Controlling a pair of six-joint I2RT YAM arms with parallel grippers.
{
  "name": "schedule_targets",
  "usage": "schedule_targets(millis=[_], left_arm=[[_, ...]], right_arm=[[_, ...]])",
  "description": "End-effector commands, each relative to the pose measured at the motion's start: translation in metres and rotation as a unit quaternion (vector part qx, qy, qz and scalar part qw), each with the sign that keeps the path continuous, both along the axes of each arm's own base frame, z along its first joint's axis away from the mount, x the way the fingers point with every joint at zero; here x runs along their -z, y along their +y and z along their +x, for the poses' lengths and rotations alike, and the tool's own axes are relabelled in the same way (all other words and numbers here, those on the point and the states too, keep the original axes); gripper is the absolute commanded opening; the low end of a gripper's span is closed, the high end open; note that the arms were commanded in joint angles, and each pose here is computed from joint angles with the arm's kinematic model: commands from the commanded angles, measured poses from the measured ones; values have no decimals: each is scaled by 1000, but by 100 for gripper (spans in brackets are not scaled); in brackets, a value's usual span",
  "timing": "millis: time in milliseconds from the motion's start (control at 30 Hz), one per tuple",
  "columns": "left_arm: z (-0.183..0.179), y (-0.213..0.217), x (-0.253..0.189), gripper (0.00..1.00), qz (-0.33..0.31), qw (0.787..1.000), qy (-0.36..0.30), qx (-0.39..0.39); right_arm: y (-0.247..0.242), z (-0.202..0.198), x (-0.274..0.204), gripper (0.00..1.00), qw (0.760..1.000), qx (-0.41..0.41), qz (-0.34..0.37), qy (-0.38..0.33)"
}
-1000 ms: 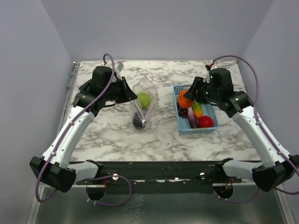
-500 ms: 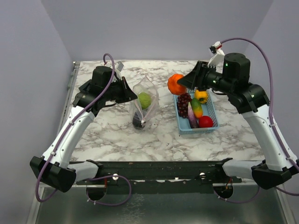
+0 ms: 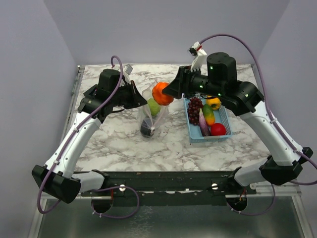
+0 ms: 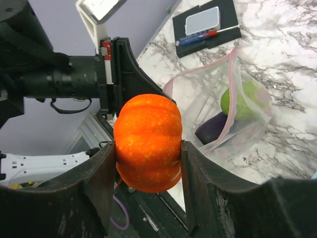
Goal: Place the food in the zip-top bag and seal the zipper
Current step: Place the fake vegetable in the zipper food storage bag.
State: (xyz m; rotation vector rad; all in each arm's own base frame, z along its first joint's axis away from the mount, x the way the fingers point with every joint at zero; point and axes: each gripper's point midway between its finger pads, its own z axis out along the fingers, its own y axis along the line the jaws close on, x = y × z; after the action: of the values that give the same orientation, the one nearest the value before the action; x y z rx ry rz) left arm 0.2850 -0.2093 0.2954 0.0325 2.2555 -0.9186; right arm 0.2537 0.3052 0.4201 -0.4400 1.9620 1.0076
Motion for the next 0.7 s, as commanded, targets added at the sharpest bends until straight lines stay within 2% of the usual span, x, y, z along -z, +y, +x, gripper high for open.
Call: schedule_targets(millis=[0,367,667], left_arm=[[1,-3,-13,0,-4,1000,-9,-3],[0,-9,-23,0,-15,1000,-14,3],[-1,-17,-31,0,-20,1000,-19,11]], right_arm=[[7,9,16,18,998,28,-50,-11],[14,21,74,19,987,59,-152,4],[21,6,113,29,978,31,-205,25]])
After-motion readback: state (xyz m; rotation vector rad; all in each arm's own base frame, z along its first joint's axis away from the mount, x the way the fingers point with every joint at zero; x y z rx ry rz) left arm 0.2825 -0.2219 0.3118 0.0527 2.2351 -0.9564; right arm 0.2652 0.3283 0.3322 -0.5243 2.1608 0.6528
